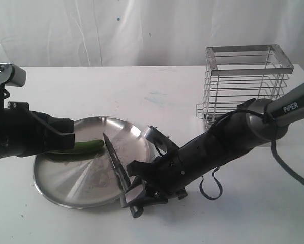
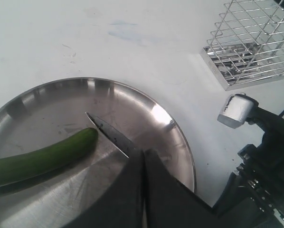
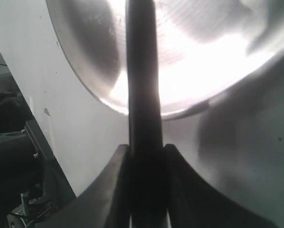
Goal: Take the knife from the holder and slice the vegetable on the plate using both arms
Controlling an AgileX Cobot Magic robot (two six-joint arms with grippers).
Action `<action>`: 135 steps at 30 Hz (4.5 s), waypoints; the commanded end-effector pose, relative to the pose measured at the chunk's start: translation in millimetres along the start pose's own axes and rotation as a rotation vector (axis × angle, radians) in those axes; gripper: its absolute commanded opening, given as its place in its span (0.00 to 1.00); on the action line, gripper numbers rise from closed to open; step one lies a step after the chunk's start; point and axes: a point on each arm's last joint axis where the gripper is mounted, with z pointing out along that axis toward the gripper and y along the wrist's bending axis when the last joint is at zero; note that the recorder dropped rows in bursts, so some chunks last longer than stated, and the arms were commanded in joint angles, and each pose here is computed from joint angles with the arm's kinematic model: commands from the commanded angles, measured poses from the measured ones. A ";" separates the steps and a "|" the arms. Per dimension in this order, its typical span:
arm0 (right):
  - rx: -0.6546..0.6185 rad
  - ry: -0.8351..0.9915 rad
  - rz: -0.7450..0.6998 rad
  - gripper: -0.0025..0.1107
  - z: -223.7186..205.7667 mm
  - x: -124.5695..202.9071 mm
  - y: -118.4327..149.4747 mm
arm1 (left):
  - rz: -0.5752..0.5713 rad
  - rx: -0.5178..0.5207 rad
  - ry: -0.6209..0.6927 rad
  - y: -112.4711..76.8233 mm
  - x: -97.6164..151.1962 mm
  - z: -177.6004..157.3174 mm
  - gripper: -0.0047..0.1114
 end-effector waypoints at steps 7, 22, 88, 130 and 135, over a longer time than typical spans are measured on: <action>0.029 -0.003 0.025 0.02 -8.2 2.3 7.3 | -0.008 -0.032 -0.104 -0.1 -11.3 -24.4 0.04; -0.276 0.045 -0.123 0.02 -53.8 17.3 84.5 | -0.141 0.070 -0.372 -13.9 -32.0 -91.1 0.04; 0.242 -0.217 -0.103 0.02 -106.9 -24.1 79.8 | -0.266 -0.656 -0.345 179.4 -63.0 -13.9 0.04; 0.342 -0.189 -0.135 0.02 -105.5 -17.5 86.6 | -0.186 -0.119 0.170 74.1 -9.8 65.2 0.04; 0.342 -0.189 -0.135 0.02 -105.5 -17.5 86.6 | -0.087 -0.267 0.177 92.3 -8.6 75.0 0.04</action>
